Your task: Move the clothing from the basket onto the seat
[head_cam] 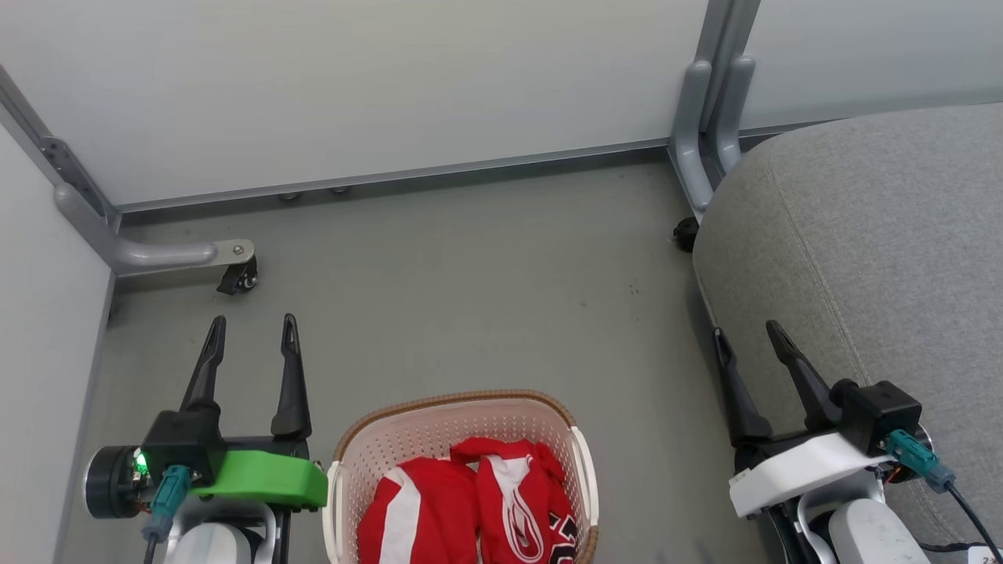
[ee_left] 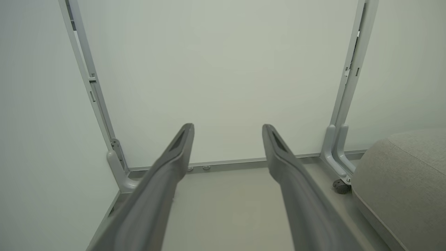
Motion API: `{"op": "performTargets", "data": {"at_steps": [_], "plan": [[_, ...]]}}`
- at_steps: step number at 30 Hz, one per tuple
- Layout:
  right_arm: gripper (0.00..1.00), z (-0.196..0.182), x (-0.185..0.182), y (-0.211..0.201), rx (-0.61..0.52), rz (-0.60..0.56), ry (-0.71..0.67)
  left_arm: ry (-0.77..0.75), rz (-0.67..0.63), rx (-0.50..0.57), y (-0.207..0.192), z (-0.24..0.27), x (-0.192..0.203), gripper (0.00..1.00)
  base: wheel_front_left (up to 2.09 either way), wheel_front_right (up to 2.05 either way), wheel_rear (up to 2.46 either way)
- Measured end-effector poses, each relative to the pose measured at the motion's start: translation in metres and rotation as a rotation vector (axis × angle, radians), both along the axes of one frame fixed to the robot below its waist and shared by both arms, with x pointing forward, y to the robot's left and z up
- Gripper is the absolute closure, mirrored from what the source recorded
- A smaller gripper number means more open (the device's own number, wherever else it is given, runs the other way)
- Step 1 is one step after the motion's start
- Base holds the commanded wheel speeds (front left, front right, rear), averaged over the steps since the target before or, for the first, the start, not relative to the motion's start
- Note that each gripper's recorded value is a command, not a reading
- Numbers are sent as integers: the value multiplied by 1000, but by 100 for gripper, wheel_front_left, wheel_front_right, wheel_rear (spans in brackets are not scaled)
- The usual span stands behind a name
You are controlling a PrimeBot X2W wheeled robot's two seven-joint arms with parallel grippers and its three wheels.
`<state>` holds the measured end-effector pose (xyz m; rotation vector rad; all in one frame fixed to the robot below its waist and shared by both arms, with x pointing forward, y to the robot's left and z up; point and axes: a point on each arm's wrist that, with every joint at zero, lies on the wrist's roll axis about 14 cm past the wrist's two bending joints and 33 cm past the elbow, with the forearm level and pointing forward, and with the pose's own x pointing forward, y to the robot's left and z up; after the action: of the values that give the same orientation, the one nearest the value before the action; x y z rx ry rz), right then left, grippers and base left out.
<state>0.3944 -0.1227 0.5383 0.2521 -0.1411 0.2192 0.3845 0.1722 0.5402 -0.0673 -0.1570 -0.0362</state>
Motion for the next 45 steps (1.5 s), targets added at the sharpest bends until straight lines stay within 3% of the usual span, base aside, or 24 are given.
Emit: {"op": "performTargets", "data": {"at_steps": [13, 45], "plan": [[0, 0, -2, 6, -80, 15, -24, -15, -10, 64, -3, 0, -2, 0, 0, 0, 0], [0, -5, 1, -3, -80, -11, -8, 35, -54, 21, -12, -16, 5, 0, 0, 0, 0]]}}
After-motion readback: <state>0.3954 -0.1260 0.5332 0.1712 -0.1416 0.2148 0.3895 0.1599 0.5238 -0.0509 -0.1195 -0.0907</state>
